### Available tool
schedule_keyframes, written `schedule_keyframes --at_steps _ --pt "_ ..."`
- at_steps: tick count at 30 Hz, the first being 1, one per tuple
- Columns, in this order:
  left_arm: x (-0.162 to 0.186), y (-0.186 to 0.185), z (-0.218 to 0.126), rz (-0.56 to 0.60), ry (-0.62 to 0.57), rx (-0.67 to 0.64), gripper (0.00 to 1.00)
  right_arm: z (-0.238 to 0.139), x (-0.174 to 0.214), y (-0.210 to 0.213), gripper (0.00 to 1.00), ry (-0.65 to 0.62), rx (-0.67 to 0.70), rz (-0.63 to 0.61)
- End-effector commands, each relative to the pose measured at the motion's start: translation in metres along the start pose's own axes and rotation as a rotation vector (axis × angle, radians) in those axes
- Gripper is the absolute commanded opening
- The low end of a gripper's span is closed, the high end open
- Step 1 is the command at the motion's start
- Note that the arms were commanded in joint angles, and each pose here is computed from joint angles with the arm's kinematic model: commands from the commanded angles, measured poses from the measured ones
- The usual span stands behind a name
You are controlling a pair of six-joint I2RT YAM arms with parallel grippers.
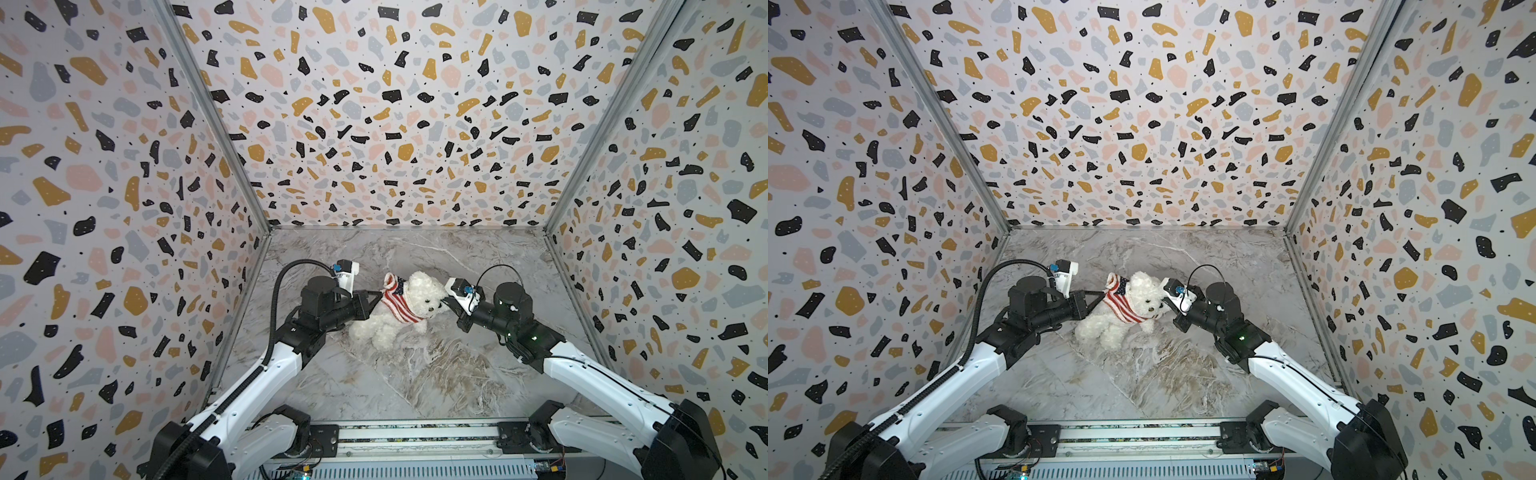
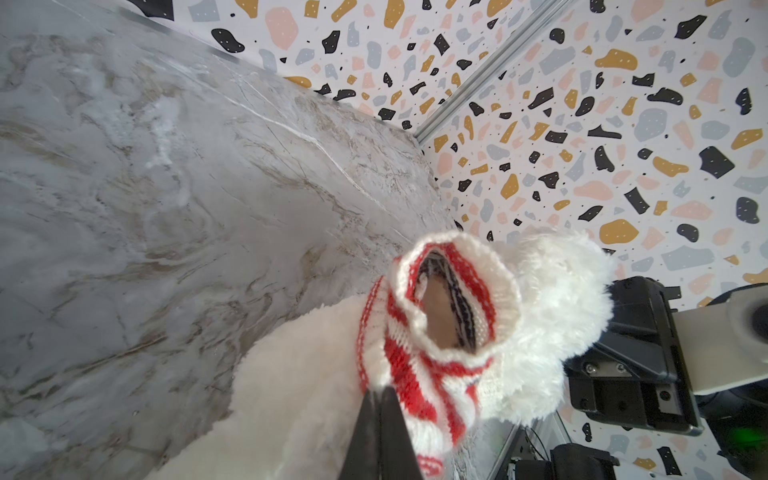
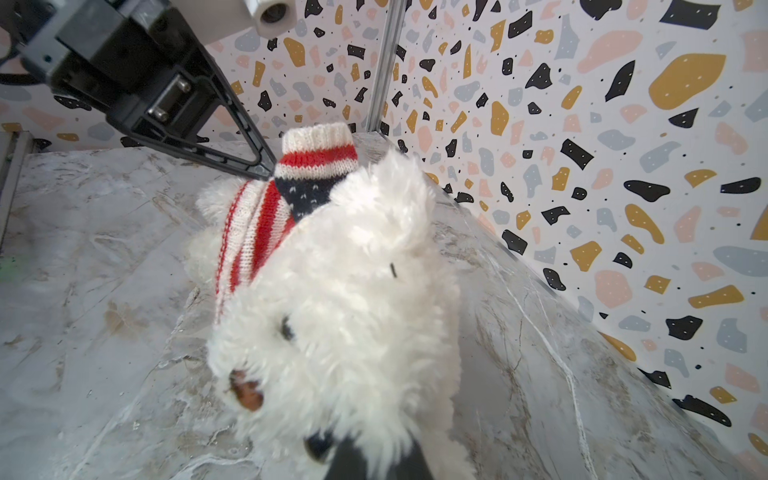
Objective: Dress the teddy bear
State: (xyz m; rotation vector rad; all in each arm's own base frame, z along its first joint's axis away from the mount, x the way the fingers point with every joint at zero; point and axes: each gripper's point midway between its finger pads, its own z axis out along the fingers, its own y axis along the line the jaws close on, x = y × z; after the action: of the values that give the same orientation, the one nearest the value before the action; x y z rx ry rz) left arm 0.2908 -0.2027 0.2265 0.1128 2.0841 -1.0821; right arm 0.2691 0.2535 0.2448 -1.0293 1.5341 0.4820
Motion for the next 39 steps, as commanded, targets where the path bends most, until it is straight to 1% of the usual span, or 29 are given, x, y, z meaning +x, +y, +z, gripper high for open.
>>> schedule_keyframes --at_steps 1,3,8,14,17,19,22,25,27,31,35,39 --pt "-0.006 0.001 -0.002 0.048 -0.013 -0.013 0.03 -0.004 -0.011 -0.02 0.0 -0.044 0.096 0.006" --pt "-0.003 0.006 -0.003 0.059 -0.003 -0.042 0.06 -0.004 -0.008 -0.024 0.0 -0.029 0.121 0.013" --pt "0.003 0.012 -0.002 0.055 0.012 -0.057 0.05 -0.008 0.0 -0.03 0.0 -0.024 0.161 0.034" --pt "0.005 0.009 -0.008 0.053 0.012 -0.05 0.05 -0.012 0.002 -0.033 0.0 -0.031 0.192 0.045" --pt "0.009 0.008 -0.011 0.044 0.023 -0.045 0.08 -0.013 0.005 -0.042 0.0 -0.018 0.237 0.083" --pt "0.015 0.01 -0.012 0.039 0.037 -0.052 0.09 -0.012 0.008 -0.043 0.0 -0.006 0.237 0.095" --pt "0.022 0.013 -0.013 0.03 0.051 -0.055 0.09 -0.017 0.004 -0.04 0.0 -0.05 0.237 0.109" --pt "0.026 0.014 -0.014 0.017 0.052 -0.051 0.07 -0.018 0.003 -0.033 0.0 -0.064 0.203 0.1" --pt "0.027 0.015 -0.014 0.005 0.049 -0.049 0.07 -0.018 0.001 -0.025 0.0 -0.082 0.162 0.086" --pt "0.018 0.007 -0.013 -0.014 0.019 -0.015 0.13 -0.022 -0.007 -0.009 0.0 -0.133 0.086 0.056" --pt "0.003 -0.006 -0.008 -0.043 -0.019 0.047 0.19 -0.025 -0.012 -0.002 0.0 -0.158 0.059 0.029" --pt "-0.018 -0.022 -0.007 -0.058 -0.06 0.095 0.22 -0.025 -0.015 0.01 0.0 -0.166 0.027 -0.009"
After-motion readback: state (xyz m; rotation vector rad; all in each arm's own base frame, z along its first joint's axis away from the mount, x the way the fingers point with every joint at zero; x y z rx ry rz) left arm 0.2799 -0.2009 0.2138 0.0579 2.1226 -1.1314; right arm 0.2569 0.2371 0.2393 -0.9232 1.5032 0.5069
